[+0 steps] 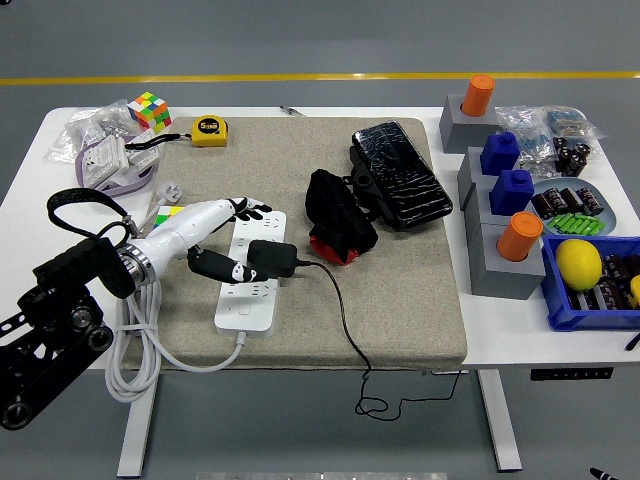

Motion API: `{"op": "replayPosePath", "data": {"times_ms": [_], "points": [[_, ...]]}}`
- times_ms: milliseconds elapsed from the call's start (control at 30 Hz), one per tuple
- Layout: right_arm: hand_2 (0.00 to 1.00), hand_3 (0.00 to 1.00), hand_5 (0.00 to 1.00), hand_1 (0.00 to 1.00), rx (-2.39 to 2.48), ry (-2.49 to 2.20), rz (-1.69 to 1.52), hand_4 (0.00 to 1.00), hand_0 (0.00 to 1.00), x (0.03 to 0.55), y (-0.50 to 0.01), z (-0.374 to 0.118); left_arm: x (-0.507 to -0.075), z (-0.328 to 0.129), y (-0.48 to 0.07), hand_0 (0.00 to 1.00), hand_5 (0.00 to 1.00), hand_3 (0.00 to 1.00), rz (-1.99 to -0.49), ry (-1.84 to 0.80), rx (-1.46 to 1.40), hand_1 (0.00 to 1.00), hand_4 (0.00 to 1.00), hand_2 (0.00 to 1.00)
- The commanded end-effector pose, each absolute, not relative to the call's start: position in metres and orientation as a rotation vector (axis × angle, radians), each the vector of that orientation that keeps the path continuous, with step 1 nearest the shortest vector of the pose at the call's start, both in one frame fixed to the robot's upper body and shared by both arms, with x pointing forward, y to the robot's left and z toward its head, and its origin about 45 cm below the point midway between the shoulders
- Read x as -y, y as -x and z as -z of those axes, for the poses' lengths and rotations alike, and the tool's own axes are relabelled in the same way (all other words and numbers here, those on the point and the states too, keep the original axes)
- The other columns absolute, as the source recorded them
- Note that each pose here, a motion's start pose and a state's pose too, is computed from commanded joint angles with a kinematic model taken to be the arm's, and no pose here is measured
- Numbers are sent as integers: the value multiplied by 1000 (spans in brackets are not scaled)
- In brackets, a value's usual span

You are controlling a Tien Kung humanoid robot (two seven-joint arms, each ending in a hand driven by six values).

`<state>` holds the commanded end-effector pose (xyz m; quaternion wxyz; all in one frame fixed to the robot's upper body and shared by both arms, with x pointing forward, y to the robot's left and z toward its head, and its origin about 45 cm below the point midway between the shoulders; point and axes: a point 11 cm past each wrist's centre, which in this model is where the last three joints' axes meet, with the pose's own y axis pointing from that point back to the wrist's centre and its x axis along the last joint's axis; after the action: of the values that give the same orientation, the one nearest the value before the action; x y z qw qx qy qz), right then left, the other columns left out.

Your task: Pull the plug out and thorw away

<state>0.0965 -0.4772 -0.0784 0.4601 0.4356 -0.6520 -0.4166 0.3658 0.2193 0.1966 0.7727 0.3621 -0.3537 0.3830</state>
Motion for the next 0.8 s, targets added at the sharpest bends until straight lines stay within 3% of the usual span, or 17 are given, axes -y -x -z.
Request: {"op": "replayPosePath", "data": {"times_ms": [333, 367, 533, 567, 733, 767, 800], "points": [[621, 570, 465, 626, 1601, -1070, 1031, 991, 633, 476, -94, 80, -207, -184, -377, 724, 69, 813, -803, -817, 747, 793, 980, 803], [621, 572, 464, 626, 1602, -1070, 1030, 991, 633, 476, -94, 79, -206, -183, -378, 623, 64, 785, -801, -818, 744, 699, 970, 748], [621, 572, 464, 626, 1606, -1074, 1026, 991, 633, 477, -97, 78, -201, -179, -385, 623, 64, 785, -791, -841, 745, 699, 970, 748], [620, 572, 463, 626, 1607, -1074, 1025, 990, 633, 477, -98, 78, -200, -177, -387, 546, 73, 701, -791, -846, 740, 627, 961, 629], [620, 572, 463, 626, 1608, -1074, 1025, 990, 633, 477, -98, 78, -201, -171, -391, 546, 73, 701, -797, -866, 703, 627, 961, 629], [620, 572, 462, 626, 1608, -1073, 1025, 990, 632, 477, -98, 78, -200, -171, -391, 448, 56, 552, -801, -859, 699, 482, 906, 513], [620, 572, 462, 626, 1608, -1073, 1025, 990, 632, 478, -98, 78, -200, -171, -392, 448, 56, 552, -805, -850, 694, 482, 906, 513]]}}
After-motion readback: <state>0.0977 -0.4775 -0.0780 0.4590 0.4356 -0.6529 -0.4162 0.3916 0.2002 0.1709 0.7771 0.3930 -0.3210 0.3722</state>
